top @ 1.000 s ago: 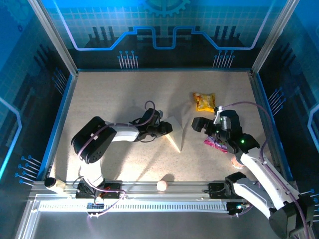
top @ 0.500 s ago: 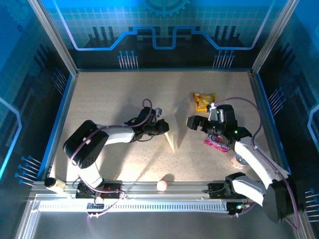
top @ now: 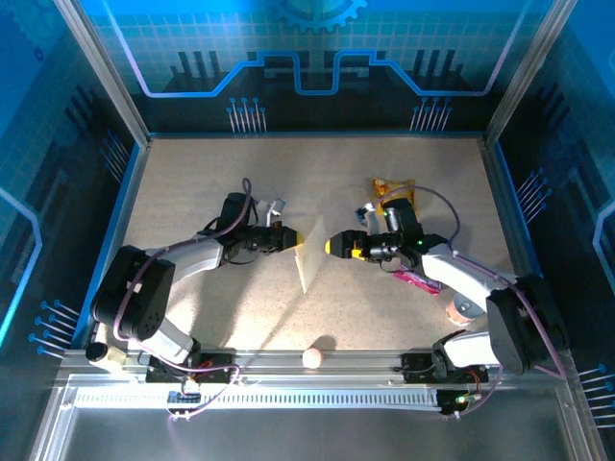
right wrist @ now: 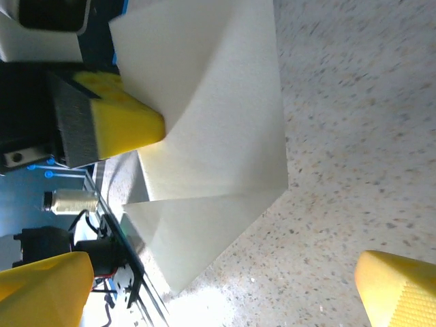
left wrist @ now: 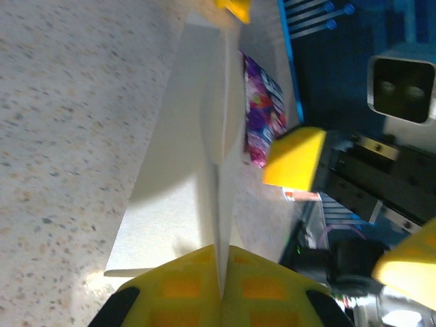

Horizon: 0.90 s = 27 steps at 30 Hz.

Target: Fold a paper plane with a square sheet of paper (fold left side to right side)

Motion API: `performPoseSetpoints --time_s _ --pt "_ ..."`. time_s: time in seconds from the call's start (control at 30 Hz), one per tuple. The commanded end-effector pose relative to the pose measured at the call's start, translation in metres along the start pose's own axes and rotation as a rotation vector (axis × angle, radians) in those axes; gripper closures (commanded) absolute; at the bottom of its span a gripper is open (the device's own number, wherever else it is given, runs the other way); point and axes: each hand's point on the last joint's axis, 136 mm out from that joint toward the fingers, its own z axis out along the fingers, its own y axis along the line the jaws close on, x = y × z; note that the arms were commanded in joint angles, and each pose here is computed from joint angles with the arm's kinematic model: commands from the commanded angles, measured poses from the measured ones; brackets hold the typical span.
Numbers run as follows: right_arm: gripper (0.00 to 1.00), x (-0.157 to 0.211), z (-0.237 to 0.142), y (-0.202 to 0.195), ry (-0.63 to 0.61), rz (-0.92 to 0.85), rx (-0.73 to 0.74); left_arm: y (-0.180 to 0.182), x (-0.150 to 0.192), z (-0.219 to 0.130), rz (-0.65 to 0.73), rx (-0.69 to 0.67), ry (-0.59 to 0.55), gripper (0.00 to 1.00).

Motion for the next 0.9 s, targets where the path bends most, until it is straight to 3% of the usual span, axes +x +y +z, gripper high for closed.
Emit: performPoseSetpoints --time_s 0.0,0.33,0.5,0.87 --pt "0.01 0.003 0.011 0.010 -0.002 -0.044 -0.018 -0.028 0.016 -0.010 0.080 0.148 0.119 1.00" --pt "0.01 0.009 0.019 0.016 0.002 -0.037 -0.070 -0.028 0.013 -0.007 0.058 0.184 0.115 1.00" --pt "0.00 0.002 0.033 0.028 0.053 -0.057 -0.173 -0.027 0.013 -0.006 0.053 0.201 0.115 1.00" --pt "0.18 -0.010 0.026 0.025 0.025 -0.067 -0.247 -0.021 0.014 -0.006 0.056 0.139 0.122 1.00"
